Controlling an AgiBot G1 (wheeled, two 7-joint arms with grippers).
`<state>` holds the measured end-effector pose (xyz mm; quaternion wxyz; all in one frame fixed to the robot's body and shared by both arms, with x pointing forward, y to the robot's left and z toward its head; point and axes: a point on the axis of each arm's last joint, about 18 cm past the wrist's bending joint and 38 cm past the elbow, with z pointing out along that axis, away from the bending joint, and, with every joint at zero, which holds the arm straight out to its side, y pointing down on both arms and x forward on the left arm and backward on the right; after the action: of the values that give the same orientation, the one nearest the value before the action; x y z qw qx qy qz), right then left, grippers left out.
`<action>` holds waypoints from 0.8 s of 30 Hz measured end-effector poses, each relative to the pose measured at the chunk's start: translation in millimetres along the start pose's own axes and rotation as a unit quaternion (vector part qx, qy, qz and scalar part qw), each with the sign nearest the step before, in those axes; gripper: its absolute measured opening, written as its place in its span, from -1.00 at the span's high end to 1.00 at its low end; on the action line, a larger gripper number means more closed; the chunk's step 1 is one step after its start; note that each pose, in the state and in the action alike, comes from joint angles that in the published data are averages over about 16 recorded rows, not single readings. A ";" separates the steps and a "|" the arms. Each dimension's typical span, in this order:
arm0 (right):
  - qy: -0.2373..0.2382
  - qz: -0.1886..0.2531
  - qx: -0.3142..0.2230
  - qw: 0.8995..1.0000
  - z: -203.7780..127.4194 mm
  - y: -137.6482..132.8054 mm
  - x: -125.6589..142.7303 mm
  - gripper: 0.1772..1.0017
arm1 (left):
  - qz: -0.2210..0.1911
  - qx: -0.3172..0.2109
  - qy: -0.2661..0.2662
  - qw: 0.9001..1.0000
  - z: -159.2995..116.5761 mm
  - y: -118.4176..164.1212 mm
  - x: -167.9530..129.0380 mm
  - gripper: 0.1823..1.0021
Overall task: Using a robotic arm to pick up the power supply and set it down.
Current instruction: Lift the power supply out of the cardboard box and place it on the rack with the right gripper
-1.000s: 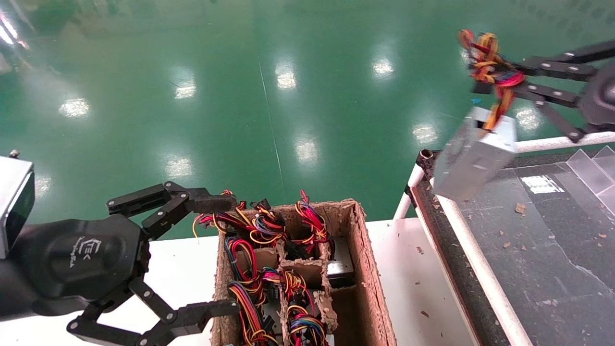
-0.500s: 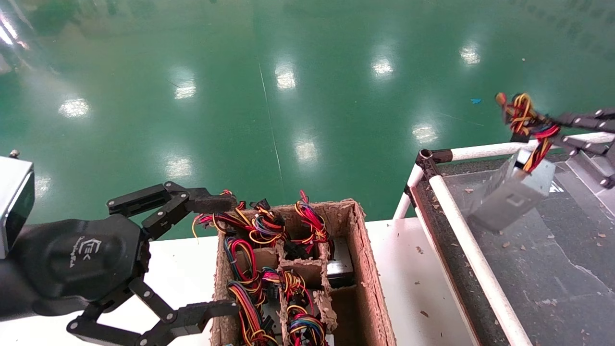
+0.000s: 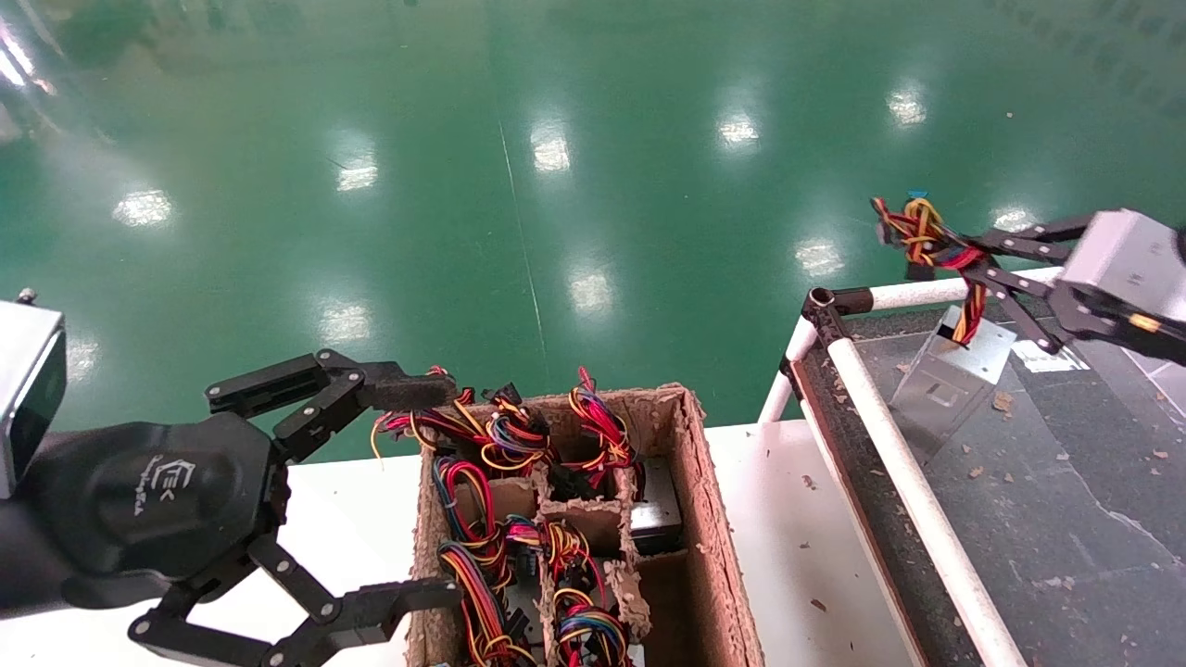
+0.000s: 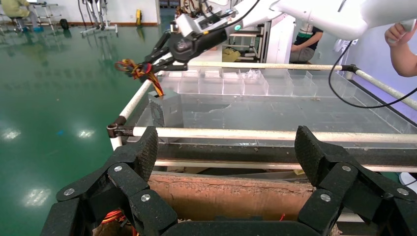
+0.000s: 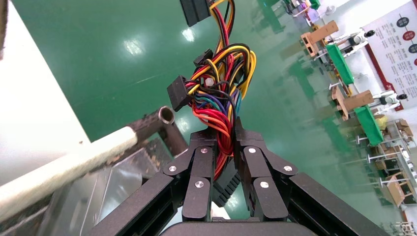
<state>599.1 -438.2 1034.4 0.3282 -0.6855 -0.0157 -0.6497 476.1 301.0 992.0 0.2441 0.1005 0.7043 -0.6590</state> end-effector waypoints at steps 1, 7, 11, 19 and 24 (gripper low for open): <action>0.000 0.000 0.002 1.000 3.9 -1.0 0.8 0.83 | 0.000 0.000 0.000 1.000 0.0 0.0 0.0 -1.00; -0.001 -0.001 0.013 1.000 22.6 -8.3 6.6 0.83 | 0.000 0.000 0.000 1.000 0.0 0.0 0.0 -1.00; -0.002 -0.002 0.020 1.000 30.6 -13.1 9.7 0.83 | 0.000 0.000 0.000 1.000 0.0 0.0 0.0 -1.00; -0.004 -0.002 0.025 1.000 40.7 -16.6 12.8 0.83 | 0.000 0.000 0.000 1.000 0.0 0.0 0.0 -1.00; -0.006 0.002 0.024 1.000 44.0 -15.4 12.8 0.83 | 0.000 0.000 0.000 1.000 0.0 0.0 0.0 -1.00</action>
<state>632.9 -410.6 1055.1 0.3463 -0.6813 -0.0318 -0.6441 476.1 301.0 992.0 0.2441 0.1005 0.7043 -0.6590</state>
